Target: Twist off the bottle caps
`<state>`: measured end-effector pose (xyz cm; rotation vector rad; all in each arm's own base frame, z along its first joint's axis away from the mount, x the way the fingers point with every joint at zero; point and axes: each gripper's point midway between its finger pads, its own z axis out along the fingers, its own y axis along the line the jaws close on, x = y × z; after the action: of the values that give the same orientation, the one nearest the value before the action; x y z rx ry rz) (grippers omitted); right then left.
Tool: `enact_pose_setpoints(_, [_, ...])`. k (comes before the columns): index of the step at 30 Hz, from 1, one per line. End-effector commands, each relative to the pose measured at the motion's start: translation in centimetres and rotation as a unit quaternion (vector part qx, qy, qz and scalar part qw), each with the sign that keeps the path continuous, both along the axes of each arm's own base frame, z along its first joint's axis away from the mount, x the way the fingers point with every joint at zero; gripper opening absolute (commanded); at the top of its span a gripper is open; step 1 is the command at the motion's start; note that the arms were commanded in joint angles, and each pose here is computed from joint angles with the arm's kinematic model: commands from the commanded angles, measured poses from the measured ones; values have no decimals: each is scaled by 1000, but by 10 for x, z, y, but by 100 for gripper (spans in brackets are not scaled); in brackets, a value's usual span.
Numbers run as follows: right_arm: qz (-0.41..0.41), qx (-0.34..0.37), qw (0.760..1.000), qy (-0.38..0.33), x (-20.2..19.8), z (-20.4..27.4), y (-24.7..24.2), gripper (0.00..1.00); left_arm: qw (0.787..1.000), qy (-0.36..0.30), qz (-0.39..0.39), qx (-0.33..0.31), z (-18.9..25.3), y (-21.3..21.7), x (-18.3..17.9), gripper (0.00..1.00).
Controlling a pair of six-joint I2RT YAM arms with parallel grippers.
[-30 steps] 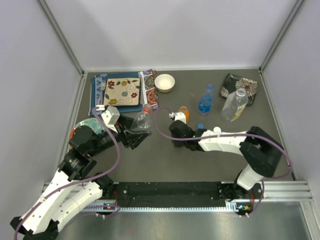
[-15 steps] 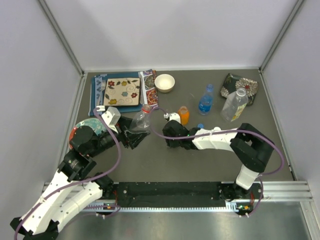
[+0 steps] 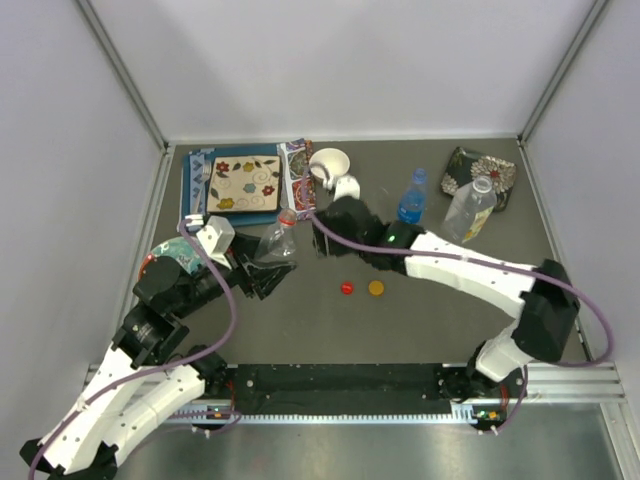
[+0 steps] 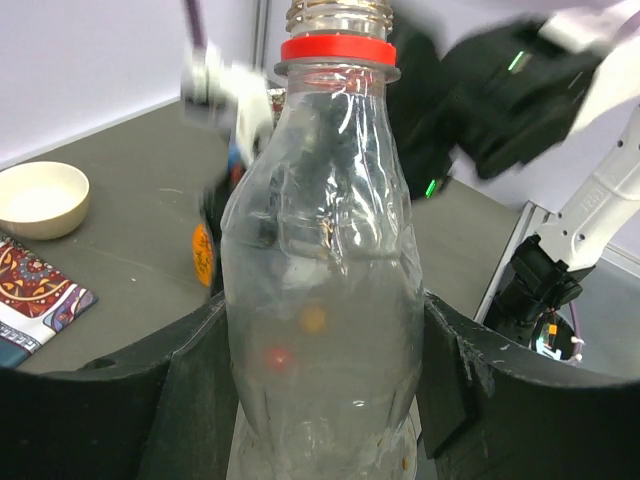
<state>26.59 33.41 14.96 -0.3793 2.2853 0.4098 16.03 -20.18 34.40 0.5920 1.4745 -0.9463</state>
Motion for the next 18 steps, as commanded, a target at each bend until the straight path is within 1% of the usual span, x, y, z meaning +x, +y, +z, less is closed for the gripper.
enact_pose_setpoints(1, [-27,71,988,-134,18,153,-12,68,1000,-23,3,-12,11,2,0,44])
enact_pose_setpoints(2, [-34,59,988,-139,18,161,-21,69,1000,-22,3,-12,11,2,0,44])
enact_pose_setpoints(3, [-41,67,984,-159,18,185,-28,69,1000,-19,3,-11,9,1,1,44])
enact_pose_setpoints(6, [-59,82,977,-186,15,209,-47,70,1000,-15,1,-8,4,-2,3,45])
enact_pose_setpoints(9, [-7,160,966,-205,-9,245,-45,72,1000,-5,-7,2,-4,-9,9,45])
enact_pose_setpoints(10, [49,208,956,-203,-31,264,-39,76,1000,5,-10,9,-10,-13,13,45])
enact_pose_setpoints(12, [95,273,936,-203,-53,284,-31,81,1000,16,-19,14,-15,-19,17,45])
enact_pose_setpoints(13, [137,307,920,-202,-73,299,-31,82,1000,18,-21,14,-15,-21,18,45])
enact_pose_setpoints(14, [153,324,912,-198,-82,303,-29,84,999,18,-25,11,-13,-23,18,45])
enact_pose_setpoints(15, [158,335,909,-190,-85,301,-28,85,999,25,-32,13,-16,-27,19,45])
enact_pose_setpoints(16, [193,348,900,-178,-99,304,-22,86,999,25,-35,13,-17,-28,19,45])
enact_pose_setpoints(18, [211,348,899,-162,-103,299,-14,89,999,31,-42,11,-17,-32,20,45])
